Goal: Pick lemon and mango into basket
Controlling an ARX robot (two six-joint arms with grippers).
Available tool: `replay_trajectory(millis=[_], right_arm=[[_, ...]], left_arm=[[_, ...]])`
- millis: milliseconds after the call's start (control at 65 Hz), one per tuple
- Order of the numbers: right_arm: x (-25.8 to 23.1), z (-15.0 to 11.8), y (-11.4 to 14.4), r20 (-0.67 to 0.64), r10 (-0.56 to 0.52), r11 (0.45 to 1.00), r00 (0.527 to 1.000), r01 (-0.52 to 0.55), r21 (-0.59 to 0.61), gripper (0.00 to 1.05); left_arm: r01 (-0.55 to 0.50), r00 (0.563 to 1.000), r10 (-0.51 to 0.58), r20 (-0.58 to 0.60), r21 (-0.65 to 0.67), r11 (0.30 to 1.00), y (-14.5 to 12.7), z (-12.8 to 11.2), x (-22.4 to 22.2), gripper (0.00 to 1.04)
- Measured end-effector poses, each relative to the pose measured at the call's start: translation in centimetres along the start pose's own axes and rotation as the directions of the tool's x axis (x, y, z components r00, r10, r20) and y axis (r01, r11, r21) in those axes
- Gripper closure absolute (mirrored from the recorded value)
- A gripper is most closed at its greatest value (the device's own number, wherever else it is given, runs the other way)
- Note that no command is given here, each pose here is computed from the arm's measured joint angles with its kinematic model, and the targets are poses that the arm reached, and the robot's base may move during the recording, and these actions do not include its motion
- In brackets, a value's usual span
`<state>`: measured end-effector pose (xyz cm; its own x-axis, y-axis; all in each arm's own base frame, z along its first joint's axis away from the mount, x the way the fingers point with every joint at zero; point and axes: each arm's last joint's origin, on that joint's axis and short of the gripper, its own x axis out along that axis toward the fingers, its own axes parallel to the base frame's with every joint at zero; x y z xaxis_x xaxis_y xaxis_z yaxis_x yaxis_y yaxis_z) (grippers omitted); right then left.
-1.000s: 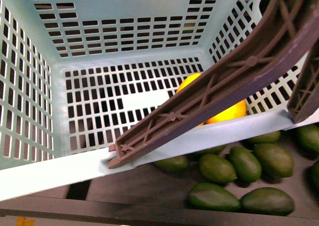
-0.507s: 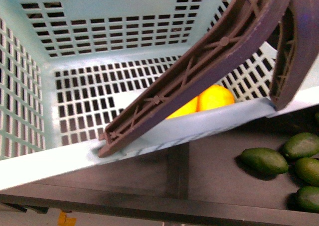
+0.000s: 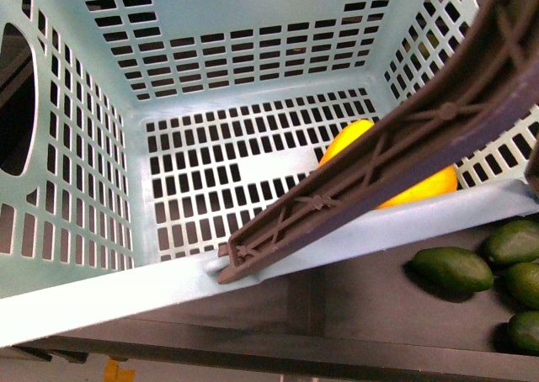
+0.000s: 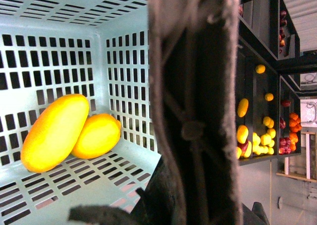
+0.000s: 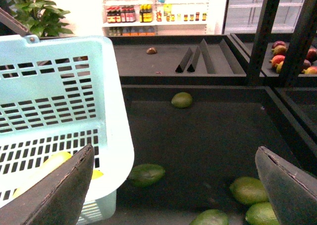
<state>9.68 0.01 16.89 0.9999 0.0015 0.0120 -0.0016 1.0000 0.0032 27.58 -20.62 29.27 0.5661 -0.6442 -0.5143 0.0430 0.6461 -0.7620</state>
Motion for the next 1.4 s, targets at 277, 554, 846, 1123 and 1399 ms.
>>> replay_trajectory(millis=[277, 554, 846, 1123, 1399], right_arm=[[0.0, 0.0, 0.0, 0.0, 0.0, 1.0, 1.0, 0.0, 0.0, 0.09], [0.0, 0.0, 0.0, 0.0, 0.0, 1.0, 1.0, 0.0, 0.0, 0.09], [0.0, 0.0, 0.0, 0.0, 0.0, 1.0, 1.0, 0.0, 0.0, 0.09], [0.0, 0.0, 0.0, 0.0, 0.0, 1.0, 1.0, 0.0, 0.0, 0.09], [0.0, 0.0, 0.0, 0.0, 0.0, 1.0, 1.0, 0.0, 0.0, 0.09]], left_arm=[[-0.289, 0.865, 0.216, 0.453, 0.096, 0.953, 1.2, 1.7, 3.9, 1.01], [-0.264, 0.823, 0.337, 0.457, -0.218, 0.94, 7.4, 7.6, 9.7, 1.01], [-0.048, 0.698, 0.477, 0.534, -0.63, 0.775, 12.5, 12.1, 12.8, 1.01], [0.023, 0.673, 0.515, 0.531, -0.712, 0.702, 15.6, 12.1, 13.6, 1.01], [0.021, 0.673, 0.536, 0.51, -0.737, 0.676, 16.6, 11.1, 13.5, 1.01]])
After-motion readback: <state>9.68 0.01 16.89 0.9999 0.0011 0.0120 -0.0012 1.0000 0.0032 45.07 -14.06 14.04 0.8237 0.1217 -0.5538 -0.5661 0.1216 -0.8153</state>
